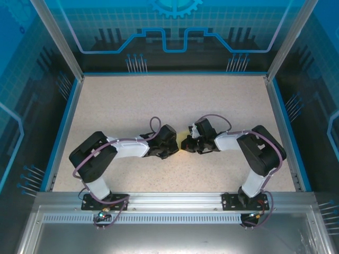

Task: Fold a paper plane with a square sheet of paper (pick it up from the middle)
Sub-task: First fold in half a square sheet of paper at the center of the table.

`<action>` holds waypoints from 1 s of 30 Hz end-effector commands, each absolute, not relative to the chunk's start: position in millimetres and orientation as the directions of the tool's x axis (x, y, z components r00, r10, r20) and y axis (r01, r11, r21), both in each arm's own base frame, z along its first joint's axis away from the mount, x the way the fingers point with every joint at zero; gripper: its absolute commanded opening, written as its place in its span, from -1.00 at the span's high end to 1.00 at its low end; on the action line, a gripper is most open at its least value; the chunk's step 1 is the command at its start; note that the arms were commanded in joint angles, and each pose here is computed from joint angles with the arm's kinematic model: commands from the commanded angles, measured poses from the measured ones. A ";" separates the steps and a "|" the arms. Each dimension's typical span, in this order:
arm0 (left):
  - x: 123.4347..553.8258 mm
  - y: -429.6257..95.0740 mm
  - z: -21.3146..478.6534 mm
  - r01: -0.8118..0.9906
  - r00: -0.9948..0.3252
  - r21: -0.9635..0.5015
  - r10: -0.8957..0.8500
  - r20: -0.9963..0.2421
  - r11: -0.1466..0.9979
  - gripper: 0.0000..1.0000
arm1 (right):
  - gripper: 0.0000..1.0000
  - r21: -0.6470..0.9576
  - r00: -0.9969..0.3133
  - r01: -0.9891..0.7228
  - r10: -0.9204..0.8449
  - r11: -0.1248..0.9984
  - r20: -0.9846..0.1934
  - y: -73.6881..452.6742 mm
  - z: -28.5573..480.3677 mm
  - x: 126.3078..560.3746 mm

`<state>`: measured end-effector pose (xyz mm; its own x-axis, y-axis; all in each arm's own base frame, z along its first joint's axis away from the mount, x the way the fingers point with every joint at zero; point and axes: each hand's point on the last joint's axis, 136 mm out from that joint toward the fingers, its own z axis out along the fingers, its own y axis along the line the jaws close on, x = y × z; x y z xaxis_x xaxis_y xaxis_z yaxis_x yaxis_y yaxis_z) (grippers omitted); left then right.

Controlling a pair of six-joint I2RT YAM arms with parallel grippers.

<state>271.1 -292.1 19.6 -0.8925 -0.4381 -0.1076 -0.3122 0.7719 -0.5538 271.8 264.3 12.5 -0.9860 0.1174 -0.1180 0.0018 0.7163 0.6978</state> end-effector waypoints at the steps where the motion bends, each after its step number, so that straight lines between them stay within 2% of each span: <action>1: 264.0 -281.6 0.3 -0.339 -0.894 -0.514 -0.440 -0.086 0.788 1.00 | 1.00 0.697 -0.989 0.018 0.117 0.717 -0.095 263.2 3.3 268.1; 6: 259.8 -285.3 -1.3 -0.326 -0.903 -0.536 -0.425 -0.068 0.779 1.00 | 1.00 0.690 -0.990 0.030 0.118 0.723 -0.080 260.2 -3.7 264.2; 16: 273.1 -296.3 36.5 -0.249 -0.907 -0.628 -0.406 -0.117 0.737 1.00 | 1.00 0.717 -0.994 0.010 0.084 0.697 -0.068 266.9 1.2 257.1; 30: 252.1 -272.3 -7.9 -0.388 -0.881 -0.558 -0.474 -0.011 0.734 1.00 | 1.00 0.704 -0.994 0.025 0.095 0.710 -0.061 266.5 -2.8 262.1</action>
